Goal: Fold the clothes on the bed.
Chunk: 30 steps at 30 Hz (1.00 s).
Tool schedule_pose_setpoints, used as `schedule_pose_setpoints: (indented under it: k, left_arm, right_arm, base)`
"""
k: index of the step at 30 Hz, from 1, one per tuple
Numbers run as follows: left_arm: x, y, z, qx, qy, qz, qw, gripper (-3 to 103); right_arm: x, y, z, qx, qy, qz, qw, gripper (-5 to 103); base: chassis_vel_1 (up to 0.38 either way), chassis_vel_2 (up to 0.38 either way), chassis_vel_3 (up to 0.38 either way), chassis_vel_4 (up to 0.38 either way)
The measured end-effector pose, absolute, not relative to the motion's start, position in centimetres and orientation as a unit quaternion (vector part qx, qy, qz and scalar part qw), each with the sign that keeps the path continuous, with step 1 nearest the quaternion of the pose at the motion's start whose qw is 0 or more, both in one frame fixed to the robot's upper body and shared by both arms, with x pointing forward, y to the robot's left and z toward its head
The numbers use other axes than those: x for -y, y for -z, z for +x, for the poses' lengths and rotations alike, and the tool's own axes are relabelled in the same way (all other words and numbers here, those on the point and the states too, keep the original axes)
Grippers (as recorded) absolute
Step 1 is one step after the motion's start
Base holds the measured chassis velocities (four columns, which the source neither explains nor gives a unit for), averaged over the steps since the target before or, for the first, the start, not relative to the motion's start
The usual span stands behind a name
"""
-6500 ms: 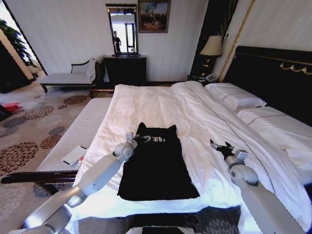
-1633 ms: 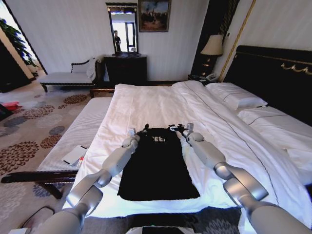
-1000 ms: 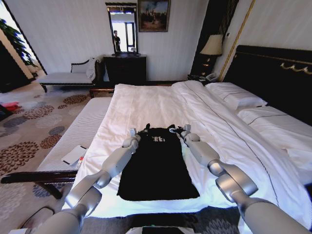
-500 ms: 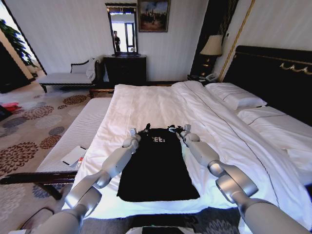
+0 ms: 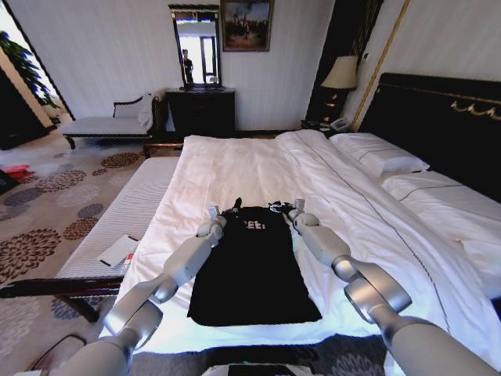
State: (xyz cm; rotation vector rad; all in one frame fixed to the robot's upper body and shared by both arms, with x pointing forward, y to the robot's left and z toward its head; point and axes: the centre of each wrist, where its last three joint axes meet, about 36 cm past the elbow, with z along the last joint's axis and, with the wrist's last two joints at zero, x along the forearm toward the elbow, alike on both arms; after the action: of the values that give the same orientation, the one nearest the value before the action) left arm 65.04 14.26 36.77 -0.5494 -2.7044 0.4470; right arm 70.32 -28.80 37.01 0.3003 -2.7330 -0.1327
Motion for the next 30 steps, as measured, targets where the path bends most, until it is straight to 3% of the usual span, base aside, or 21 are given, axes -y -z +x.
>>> schedule_pose_setpoints:
  k: [1, 2, 4, 7, 9, 10, 12, 17, 19, 24, 30]
  left_arm:
    - [-14.25, -36.8, 65.04, 0.953, -0.158, -0.194, 0.172, 3]
    - [-14.2, -36.9, 65.01, 0.953, -0.158, -0.195, 0.171, 3]
    - [-14.17, -36.95, 64.98, 0.953, -0.159, -0.196, 0.17, 3]
    - [-14.07, -37.05, 64.9, 0.952, -0.161, -0.197, 0.169, 3]
    - [-14.06, -37.05, 64.89, 0.952, -0.161, -0.197, 0.169, 3]
    - [-14.04, -37.02, 64.87, 0.952, -0.162, -0.197, 0.17, 3]
    - [-14.0, -37.0, 64.85, 0.952, -0.162, -0.197, 0.17, 3]
    - [-13.58, -37.15, 64.76, 0.951, -0.165, -0.201, 0.168, 3]
    - [-13.54, -37.19, 64.76, 0.951, -0.166, -0.201, 0.168, 3]
    - [-13.42, -37.44, 64.72, 0.951, -0.167, -0.203, 0.165, 3]
    - [-13.74, -37.25, 64.48, 0.95, -0.169, -0.201, 0.166, 3]
  right_arm:
    - [28.77, -37.0, 70.35, 0.974, 0.048, 0.107, 0.194, 88]
    - [28.76, -36.87, 70.46, 0.973, 0.048, 0.104, 0.199, 77]
    - [28.78, -36.77, 70.47, 0.973, 0.047, 0.103, 0.201, 77]
    - [28.88, -36.51, 70.43, 0.973, 0.046, 0.099, 0.206, 60]
    - [28.94, -36.44, 70.41, 0.972, 0.046, 0.098, 0.206, 60]
    - [29.05, -36.35, 70.39, 0.972, 0.045, 0.096, 0.208, 49]
    - [29.13, -36.33, 70.38, 0.972, 0.045, 0.095, 0.208, 49]
    - [29.62, -36.29, 70.3, 0.973, 0.042, 0.089, 0.209, 22]
    - [29.63, -36.29, 70.3, 0.973, 0.042, 0.089, 0.209, 22]
    - [29.58, -36.19, 70.25, 0.973, 0.04, 0.087, 0.209, 3]
    - [29.45, -36.05, 70.15, 0.973, 0.04, 0.083, 0.21, 0]
  base:
    - [0.0, 0.0, 0.0, 0.0]
    - [0.0, 0.0, 0.0, 0.0]
    - [0.0, 0.0, 0.0, 0.0]
    - [0.0, 0.0, 0.0, 0.0]
    - [0.0, 0.0, 0.0, 0.0]
    - [0.0, 0.0, 0.0, 0.0]
    - [0.0, 0.0, 0.0, 0.0]
    - [0.0, 0.0, 0.0, 0.0]
    - [0.0, 0.0, 0.0, 0.0]
    - [0.0, 0.0, 0.0, 0.0]
    - [0.0, 0.0, 0.0, 0.0]
